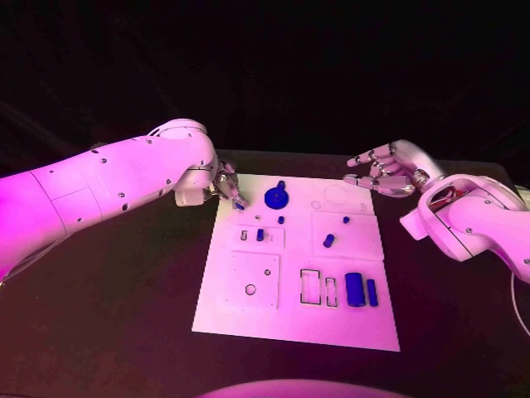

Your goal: Assemble the parts on the task board

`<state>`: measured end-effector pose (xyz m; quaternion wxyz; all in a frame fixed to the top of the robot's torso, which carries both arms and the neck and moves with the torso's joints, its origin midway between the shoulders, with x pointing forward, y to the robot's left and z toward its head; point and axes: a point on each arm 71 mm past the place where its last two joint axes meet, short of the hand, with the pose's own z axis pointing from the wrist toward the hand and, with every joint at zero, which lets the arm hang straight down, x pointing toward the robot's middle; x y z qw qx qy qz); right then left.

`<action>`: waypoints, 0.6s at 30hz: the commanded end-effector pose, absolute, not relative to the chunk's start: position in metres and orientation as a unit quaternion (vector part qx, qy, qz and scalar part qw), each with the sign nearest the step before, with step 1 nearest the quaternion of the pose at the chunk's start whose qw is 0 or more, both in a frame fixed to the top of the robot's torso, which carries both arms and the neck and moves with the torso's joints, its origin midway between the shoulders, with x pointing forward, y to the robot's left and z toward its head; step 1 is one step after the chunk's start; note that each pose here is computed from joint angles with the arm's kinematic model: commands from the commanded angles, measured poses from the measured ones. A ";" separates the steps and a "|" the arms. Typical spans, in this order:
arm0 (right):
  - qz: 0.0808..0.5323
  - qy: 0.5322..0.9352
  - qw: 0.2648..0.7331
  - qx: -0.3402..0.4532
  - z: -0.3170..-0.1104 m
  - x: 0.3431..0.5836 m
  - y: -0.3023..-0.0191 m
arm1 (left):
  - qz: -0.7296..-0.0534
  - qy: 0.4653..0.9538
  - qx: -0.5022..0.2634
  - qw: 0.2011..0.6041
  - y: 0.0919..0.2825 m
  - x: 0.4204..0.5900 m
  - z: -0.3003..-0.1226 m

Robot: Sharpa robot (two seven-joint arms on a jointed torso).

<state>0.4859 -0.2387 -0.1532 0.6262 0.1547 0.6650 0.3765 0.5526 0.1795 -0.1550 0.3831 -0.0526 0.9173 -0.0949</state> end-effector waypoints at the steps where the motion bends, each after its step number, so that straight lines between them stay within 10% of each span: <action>1: 0.375 0.673 0.620 0.150 -0.155 0.486 -0.238 | -0.140 0.905 -0.080 0.393 0.177 0.546 -0.150; 18: 0.373 0.677 0.616 0.150 -0.159 0.486 -0.238 | -0.165 0.900 -0.055 0.400 0.178 0.504 -0.165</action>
